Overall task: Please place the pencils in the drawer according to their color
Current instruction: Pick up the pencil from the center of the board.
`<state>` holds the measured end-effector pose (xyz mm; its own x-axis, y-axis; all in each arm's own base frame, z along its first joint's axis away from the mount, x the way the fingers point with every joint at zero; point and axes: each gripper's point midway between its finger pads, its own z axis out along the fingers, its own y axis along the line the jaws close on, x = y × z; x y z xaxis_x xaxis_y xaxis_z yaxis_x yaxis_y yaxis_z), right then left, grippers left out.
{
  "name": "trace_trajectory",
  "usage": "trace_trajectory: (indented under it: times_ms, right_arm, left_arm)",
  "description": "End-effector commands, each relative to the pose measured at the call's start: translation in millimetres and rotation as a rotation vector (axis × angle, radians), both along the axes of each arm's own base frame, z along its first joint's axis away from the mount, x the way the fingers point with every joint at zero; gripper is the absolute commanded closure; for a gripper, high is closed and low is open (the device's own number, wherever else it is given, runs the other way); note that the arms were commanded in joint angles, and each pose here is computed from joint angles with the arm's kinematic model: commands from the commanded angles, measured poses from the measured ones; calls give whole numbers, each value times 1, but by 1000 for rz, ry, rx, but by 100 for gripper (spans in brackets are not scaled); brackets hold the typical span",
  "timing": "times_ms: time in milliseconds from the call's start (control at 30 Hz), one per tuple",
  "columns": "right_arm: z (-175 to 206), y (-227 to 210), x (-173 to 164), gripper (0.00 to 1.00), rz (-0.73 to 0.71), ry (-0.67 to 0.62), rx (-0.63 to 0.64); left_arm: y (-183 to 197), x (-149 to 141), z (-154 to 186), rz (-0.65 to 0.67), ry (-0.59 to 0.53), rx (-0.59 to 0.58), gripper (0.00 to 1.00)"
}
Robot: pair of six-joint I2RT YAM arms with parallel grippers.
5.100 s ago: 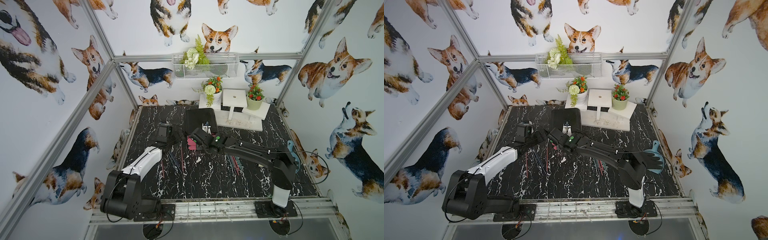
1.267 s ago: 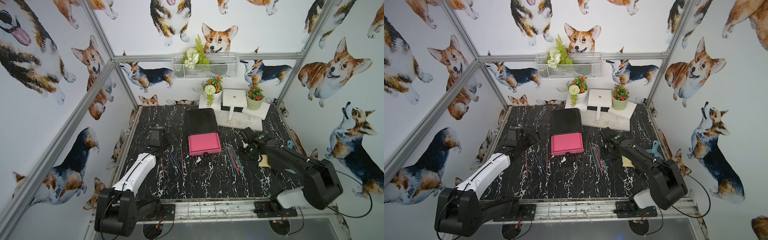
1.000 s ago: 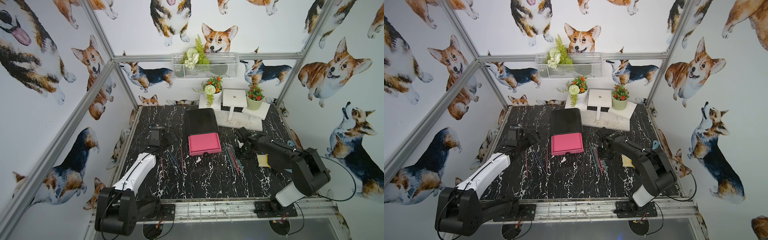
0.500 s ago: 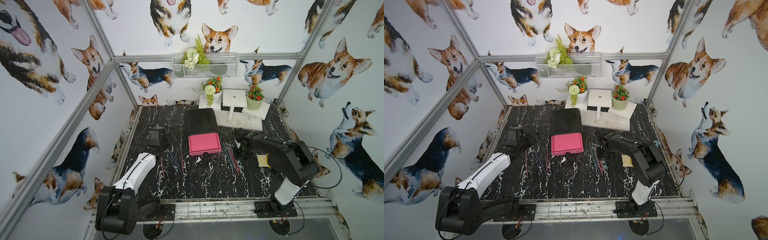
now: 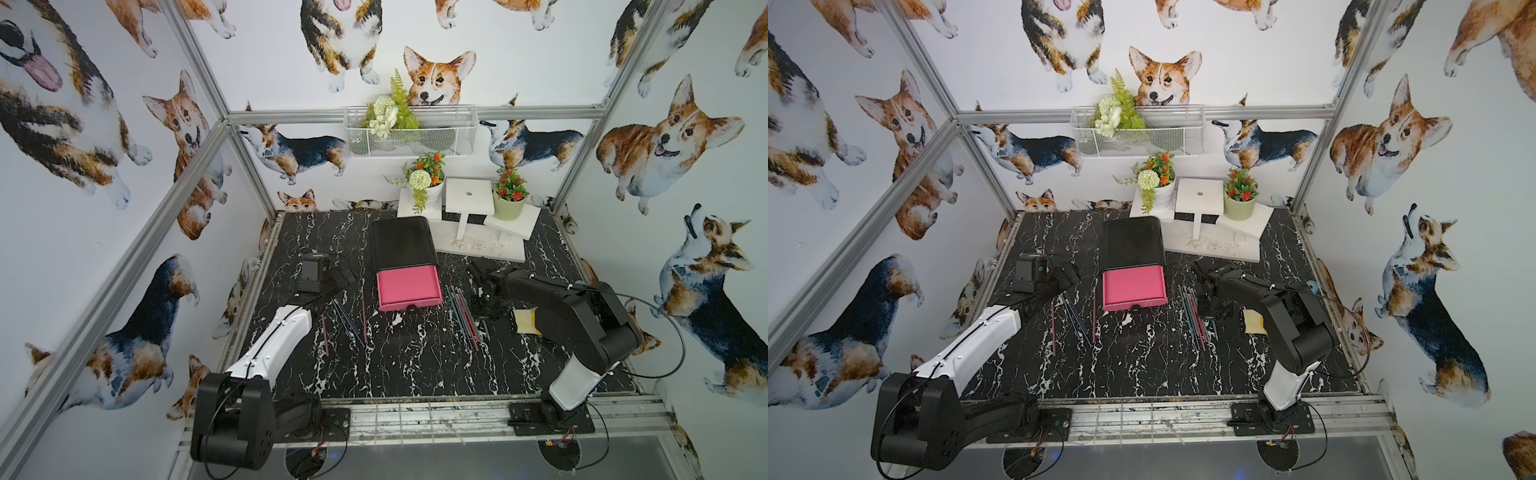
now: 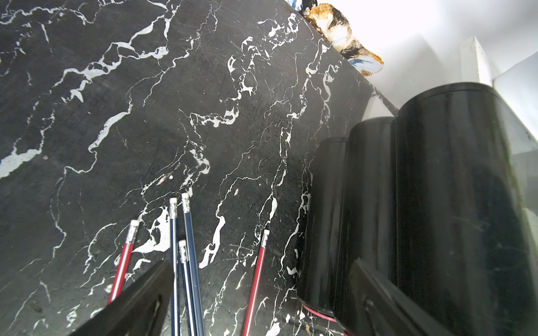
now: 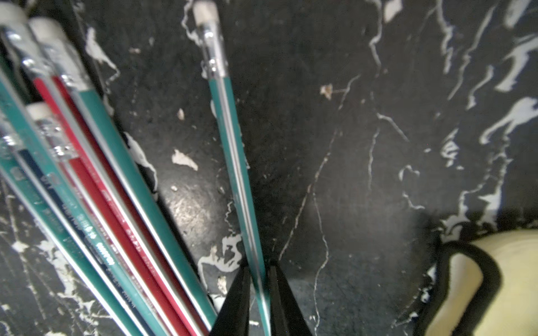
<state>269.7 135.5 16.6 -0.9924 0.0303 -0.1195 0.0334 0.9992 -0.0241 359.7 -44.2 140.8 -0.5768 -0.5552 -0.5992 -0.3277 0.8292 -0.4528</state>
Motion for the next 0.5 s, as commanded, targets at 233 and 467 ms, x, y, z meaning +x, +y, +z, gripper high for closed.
trace_trajectory:
  times_ms: [233, 467]
  right_arm:
    - [-6, -2, -14, 98, -33, 20, -29]
    - [36, -4, -6, 100, -7, -72, -14]
  left_arm:
    - [-1, 3, 6, -2, -23, -13, 0]
    - [-2, 3, 8, -7, -30, -16, 0]
